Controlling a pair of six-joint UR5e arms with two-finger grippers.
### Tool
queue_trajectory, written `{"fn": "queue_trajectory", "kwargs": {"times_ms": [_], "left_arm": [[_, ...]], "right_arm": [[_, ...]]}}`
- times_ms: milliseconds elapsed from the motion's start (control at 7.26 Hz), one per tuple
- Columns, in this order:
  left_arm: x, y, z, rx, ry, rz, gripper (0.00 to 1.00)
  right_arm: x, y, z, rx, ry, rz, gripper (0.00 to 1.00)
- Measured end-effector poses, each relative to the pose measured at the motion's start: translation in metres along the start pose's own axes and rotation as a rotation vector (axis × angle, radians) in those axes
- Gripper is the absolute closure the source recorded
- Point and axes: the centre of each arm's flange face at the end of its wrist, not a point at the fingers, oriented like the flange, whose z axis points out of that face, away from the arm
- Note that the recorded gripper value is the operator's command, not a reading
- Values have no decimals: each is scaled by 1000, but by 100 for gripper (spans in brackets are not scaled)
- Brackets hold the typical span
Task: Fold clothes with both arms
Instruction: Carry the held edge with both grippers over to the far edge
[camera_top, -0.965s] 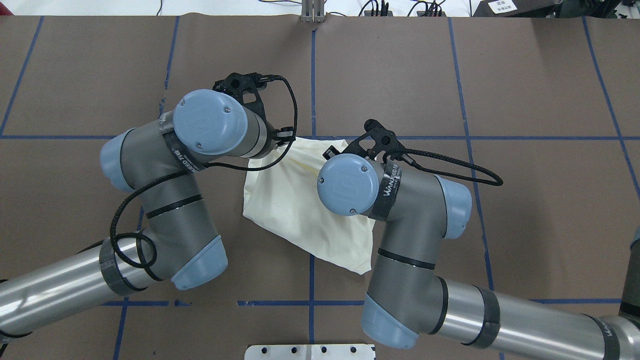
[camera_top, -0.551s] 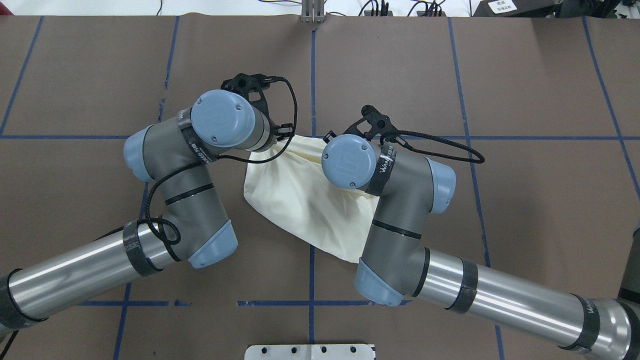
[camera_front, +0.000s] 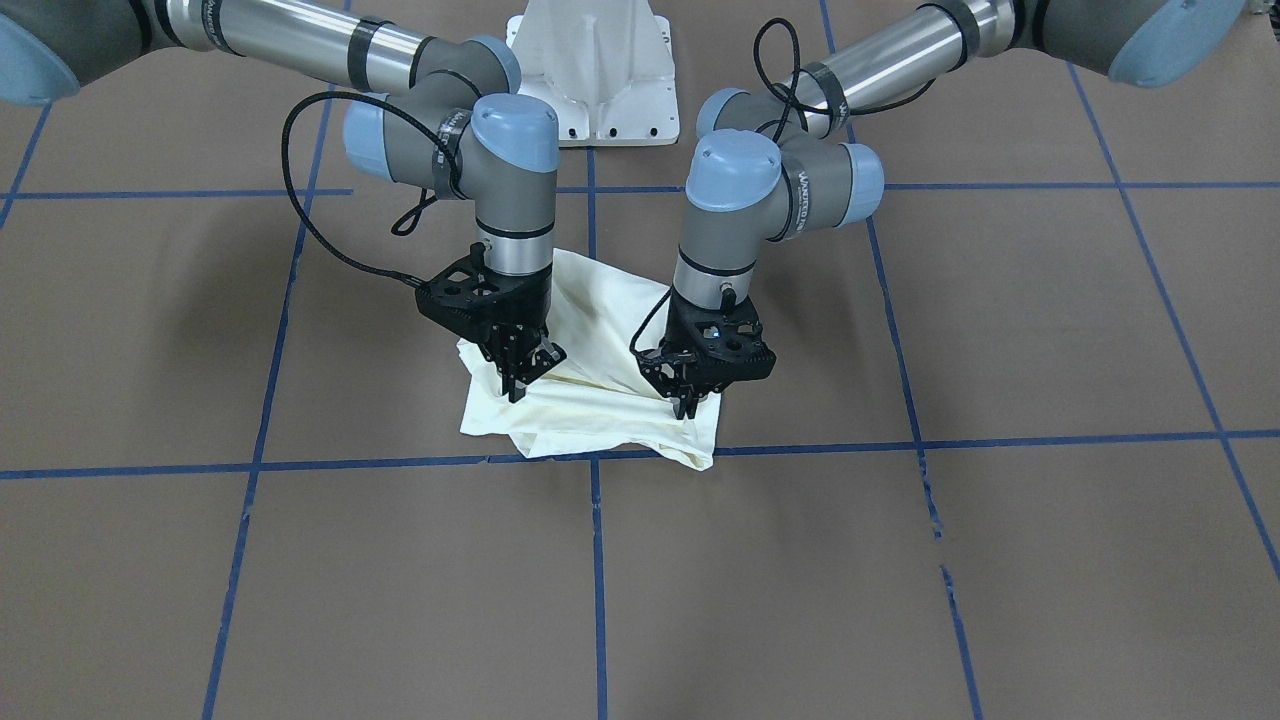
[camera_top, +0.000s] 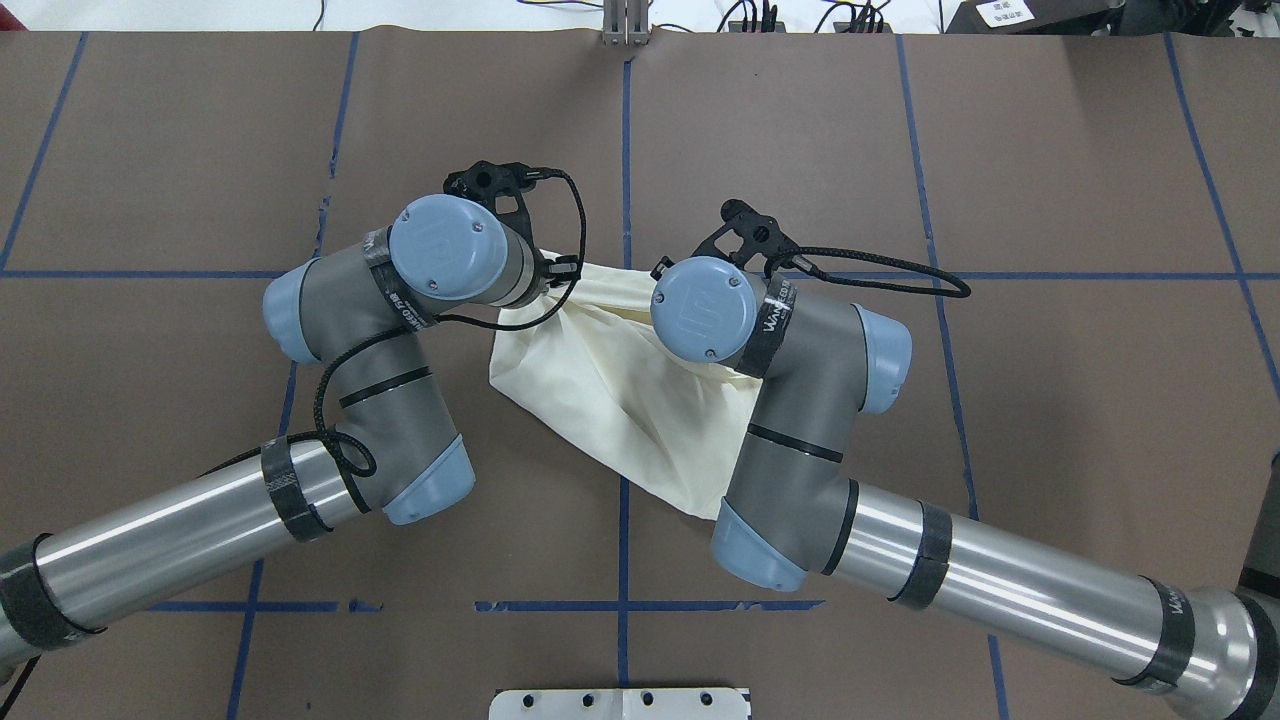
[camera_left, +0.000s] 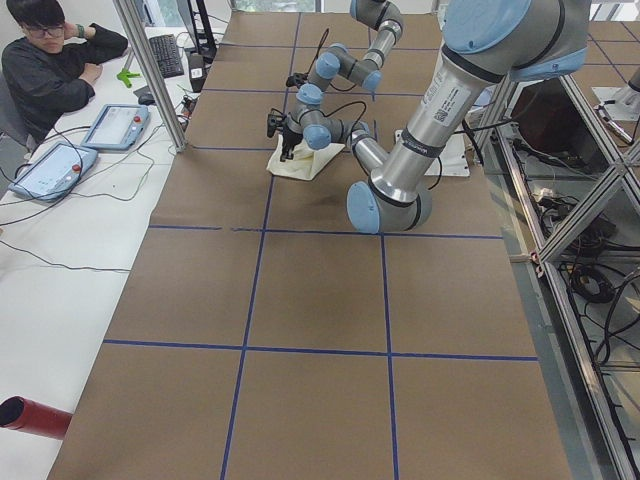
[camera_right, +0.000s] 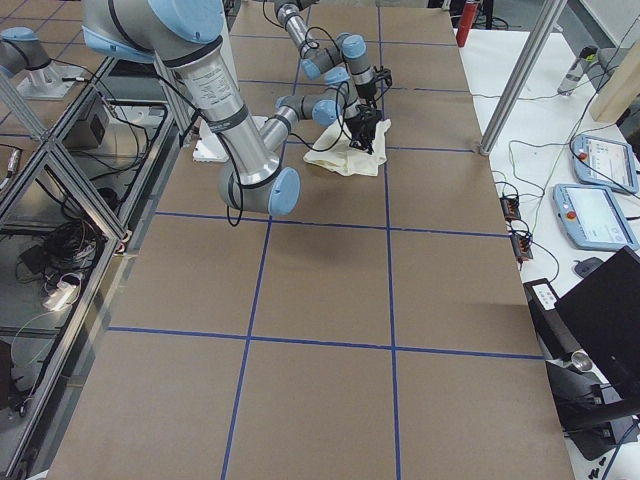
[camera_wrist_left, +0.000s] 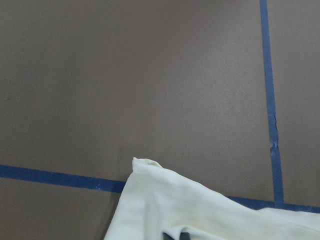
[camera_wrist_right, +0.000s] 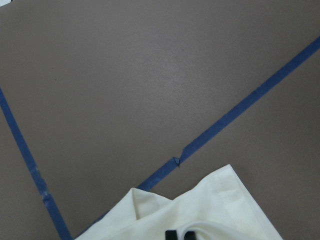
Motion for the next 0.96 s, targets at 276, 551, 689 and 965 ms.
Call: {"fn": "queue_trajectory", "kwargs": {"times_ms": [276, 551, 689, 965], "left_arm": [[-13, -11, -13, 14, 60, 111, 0], [-44, -27, -28, -11, 108, 210, 0], [-52, -29, -31, -15, 120, 227, 0], [-58, -30, -33, -15, 127, 234, 0]], "right_arm": [[-7, -18, -9, -46, -6, -98, 0], [-9, -25, -29, -109, -34, -166, 0], [-4, -17, -33, -122, -40, -200, 0], [13, 22, -29, -127, -35, -268, 21]]}}
